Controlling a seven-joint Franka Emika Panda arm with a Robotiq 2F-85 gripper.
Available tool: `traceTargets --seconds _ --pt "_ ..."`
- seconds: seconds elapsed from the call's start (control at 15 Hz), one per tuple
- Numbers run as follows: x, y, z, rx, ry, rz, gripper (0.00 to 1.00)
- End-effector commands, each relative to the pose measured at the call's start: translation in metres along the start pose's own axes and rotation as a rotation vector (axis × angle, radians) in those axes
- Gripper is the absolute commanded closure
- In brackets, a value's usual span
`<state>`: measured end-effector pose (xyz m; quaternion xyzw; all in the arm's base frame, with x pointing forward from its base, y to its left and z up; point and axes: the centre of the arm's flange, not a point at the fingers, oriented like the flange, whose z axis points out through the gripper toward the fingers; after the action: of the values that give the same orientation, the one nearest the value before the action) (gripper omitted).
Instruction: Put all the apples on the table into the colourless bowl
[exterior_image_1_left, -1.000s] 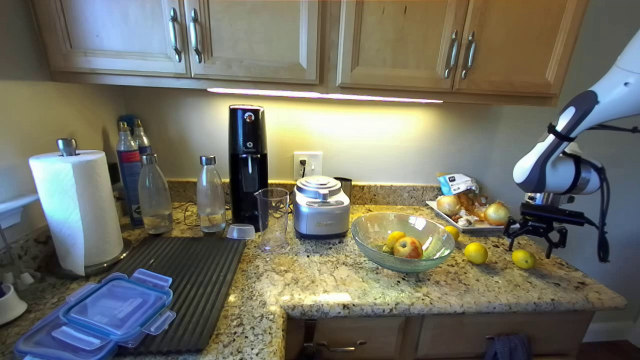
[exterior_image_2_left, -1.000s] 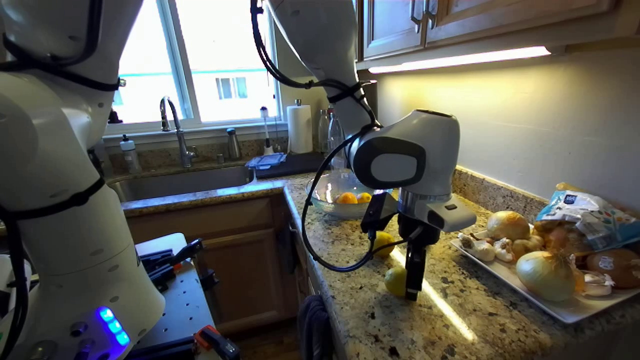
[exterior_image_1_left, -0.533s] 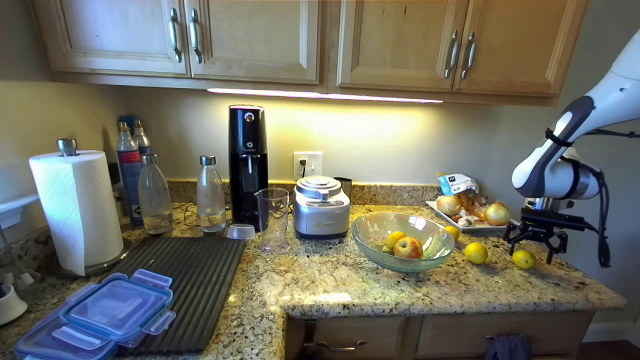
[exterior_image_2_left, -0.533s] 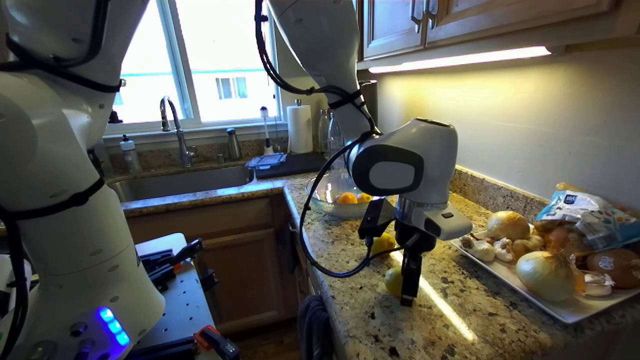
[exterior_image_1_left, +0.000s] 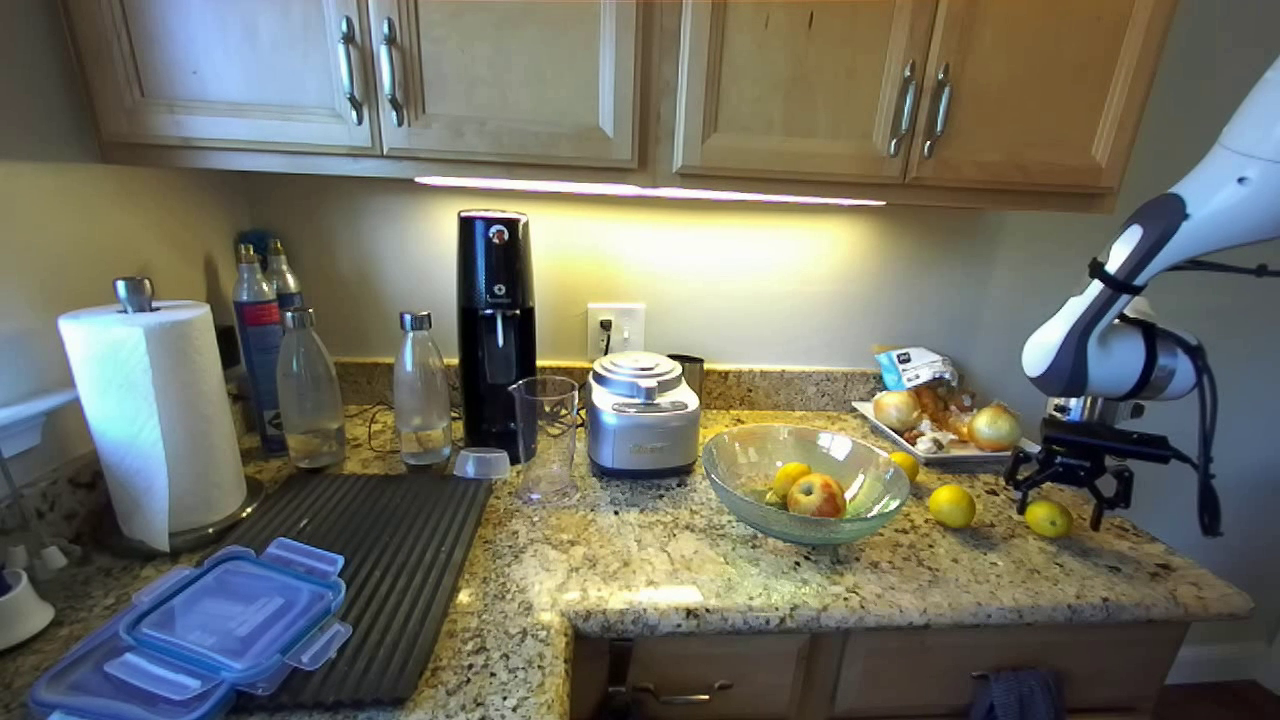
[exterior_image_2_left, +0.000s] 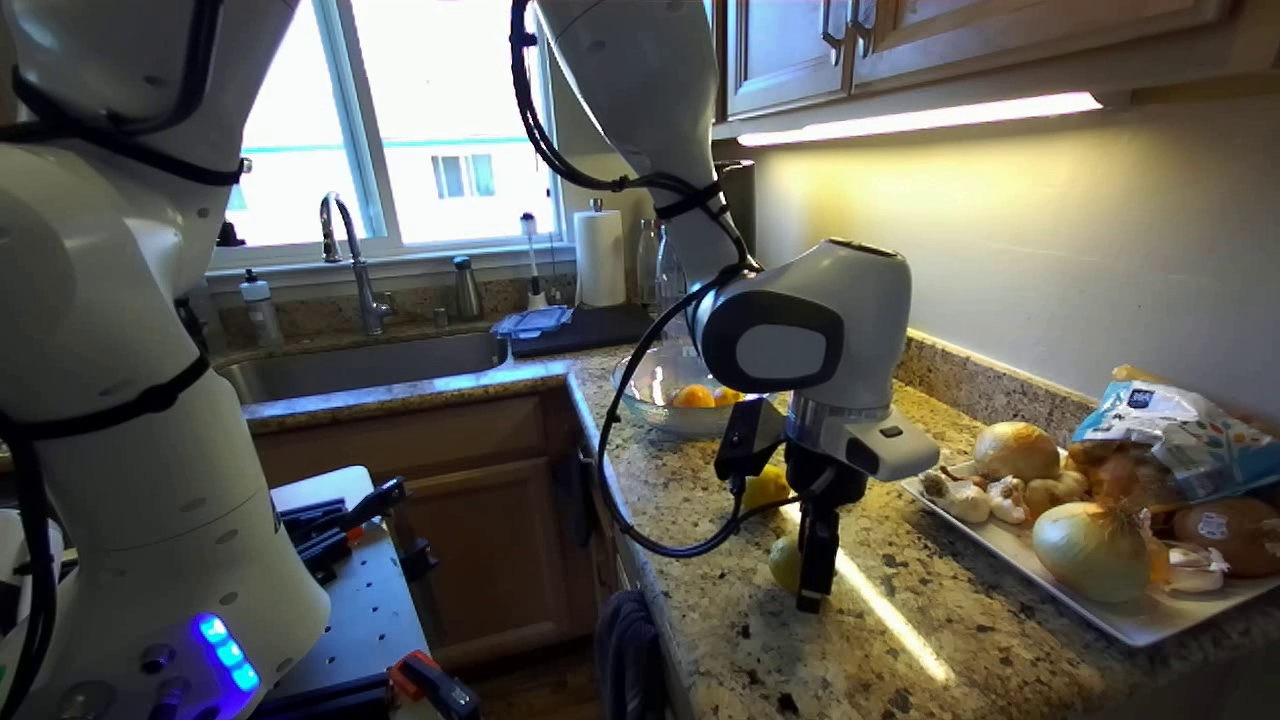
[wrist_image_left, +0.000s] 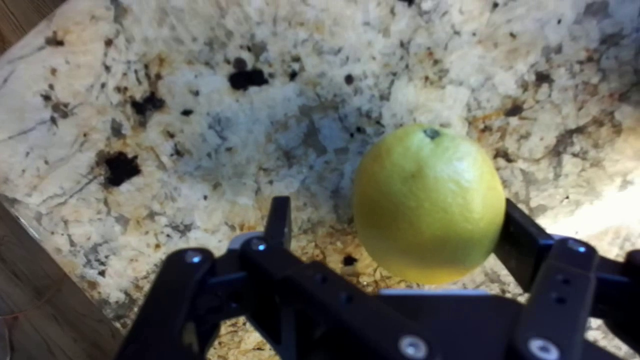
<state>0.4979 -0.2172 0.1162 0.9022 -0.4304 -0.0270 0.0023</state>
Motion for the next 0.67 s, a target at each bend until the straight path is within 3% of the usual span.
traceTargets --seconds 0.0,0.47,0.53,0.6 --pt "-0.011 0.007 -0.001 0.002 -0.031 -0.016 0.04" --pt "-0.022 0.005 0.000 0.000 -0.045 -0.042 0.00" --pt "-0.022 0.005 0.001 0.002 -0.045 -0.048 0.02" --pt "-0.022 0.004 0.001 0.007 -0.039 -0.054 0.15"
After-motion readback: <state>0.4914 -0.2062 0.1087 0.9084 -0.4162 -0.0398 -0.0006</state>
